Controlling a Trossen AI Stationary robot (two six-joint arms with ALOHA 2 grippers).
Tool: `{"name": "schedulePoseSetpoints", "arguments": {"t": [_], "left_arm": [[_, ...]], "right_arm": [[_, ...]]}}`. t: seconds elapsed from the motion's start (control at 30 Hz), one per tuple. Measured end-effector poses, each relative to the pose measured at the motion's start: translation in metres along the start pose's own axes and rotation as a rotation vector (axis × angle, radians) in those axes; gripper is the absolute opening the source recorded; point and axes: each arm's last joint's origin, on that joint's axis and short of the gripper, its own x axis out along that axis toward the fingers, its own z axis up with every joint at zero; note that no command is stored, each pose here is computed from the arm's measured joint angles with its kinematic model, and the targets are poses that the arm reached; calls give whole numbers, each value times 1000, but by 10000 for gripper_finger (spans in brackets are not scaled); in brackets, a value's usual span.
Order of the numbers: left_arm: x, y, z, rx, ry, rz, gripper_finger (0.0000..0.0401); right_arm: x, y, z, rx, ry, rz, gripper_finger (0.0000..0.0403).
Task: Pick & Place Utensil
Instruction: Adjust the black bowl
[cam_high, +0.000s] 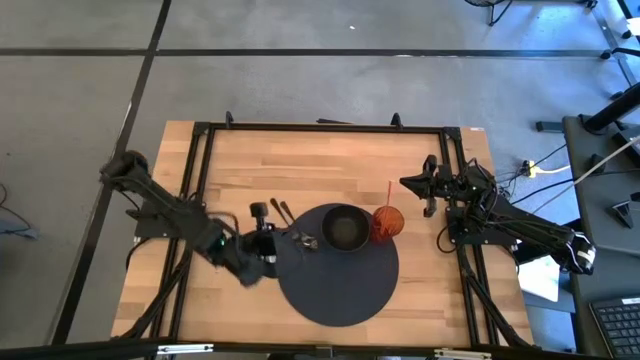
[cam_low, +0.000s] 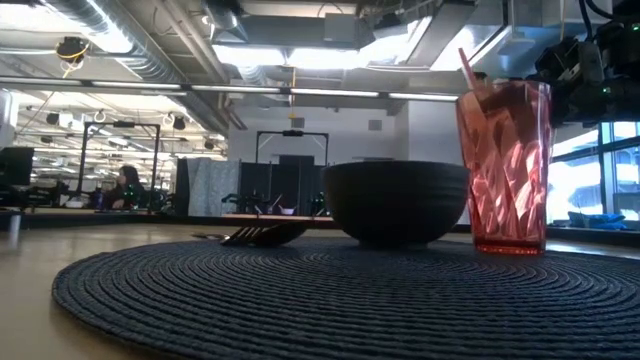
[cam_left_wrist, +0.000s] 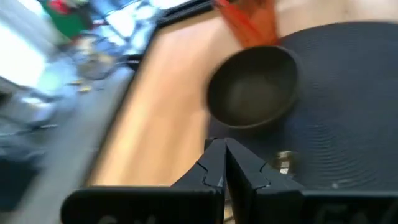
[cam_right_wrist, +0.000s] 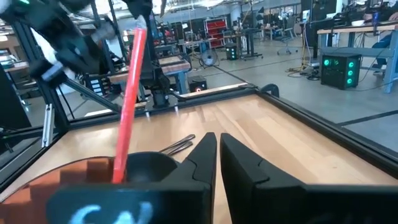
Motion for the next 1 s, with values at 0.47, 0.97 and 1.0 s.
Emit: {"name": "schedulePoseSetpoints", "arguments": {"t": [0.47,0.97,1.0], "left_arm": [[115,53,-31,-92,-93,-354,2],[142,26,-3,325,37,-493,110],[143,21,-5,364,36,-505,118]], "right_arm": [[-1,-6,0,-27,-22,-213,23],[-1,-7,-3,-56,10,-226,23],[-1,-7,-3,-57,10,-227,23]]}}
